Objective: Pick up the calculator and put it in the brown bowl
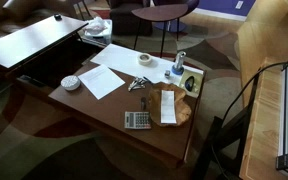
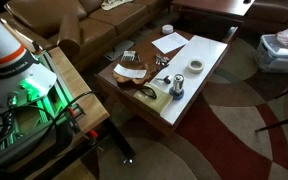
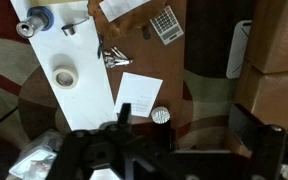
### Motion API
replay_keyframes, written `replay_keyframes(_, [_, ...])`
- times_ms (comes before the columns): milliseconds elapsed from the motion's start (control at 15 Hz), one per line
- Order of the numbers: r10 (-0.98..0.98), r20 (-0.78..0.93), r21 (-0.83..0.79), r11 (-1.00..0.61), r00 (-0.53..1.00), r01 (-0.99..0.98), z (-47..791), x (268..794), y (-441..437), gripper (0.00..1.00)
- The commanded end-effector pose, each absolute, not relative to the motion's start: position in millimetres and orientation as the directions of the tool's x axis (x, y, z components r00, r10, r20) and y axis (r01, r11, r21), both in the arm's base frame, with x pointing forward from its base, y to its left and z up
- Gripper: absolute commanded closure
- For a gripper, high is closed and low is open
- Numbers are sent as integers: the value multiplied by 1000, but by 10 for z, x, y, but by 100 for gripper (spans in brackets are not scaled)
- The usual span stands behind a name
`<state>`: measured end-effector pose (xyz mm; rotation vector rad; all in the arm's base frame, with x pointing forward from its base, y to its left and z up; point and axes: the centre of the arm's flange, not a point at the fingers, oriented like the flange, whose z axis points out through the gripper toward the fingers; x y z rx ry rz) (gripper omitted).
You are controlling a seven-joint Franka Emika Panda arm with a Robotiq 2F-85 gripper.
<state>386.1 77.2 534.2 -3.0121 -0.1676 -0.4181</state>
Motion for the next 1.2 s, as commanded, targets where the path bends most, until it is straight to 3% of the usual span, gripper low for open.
replay_keyframes(0, [95, 276, -80, -989, 956, 122, 5342, 3861, 772, 0])
replay_keyframes(200, [101, 289, -61, -990, 952, 124, 5264, 3882, 916, 0])
replay_keyframes(800, [373, 138, 339, -888, 917, 310, 3943, 3756, 2018, 0])
replay_keyframes(1067, [414, 100, 437, -835, 905, 333, 3590, 3637, 2221, 0])
replay_keyframes(1133, [409, 114, 399, -853, 905, 335, 3778, 3605, 2141, 0])
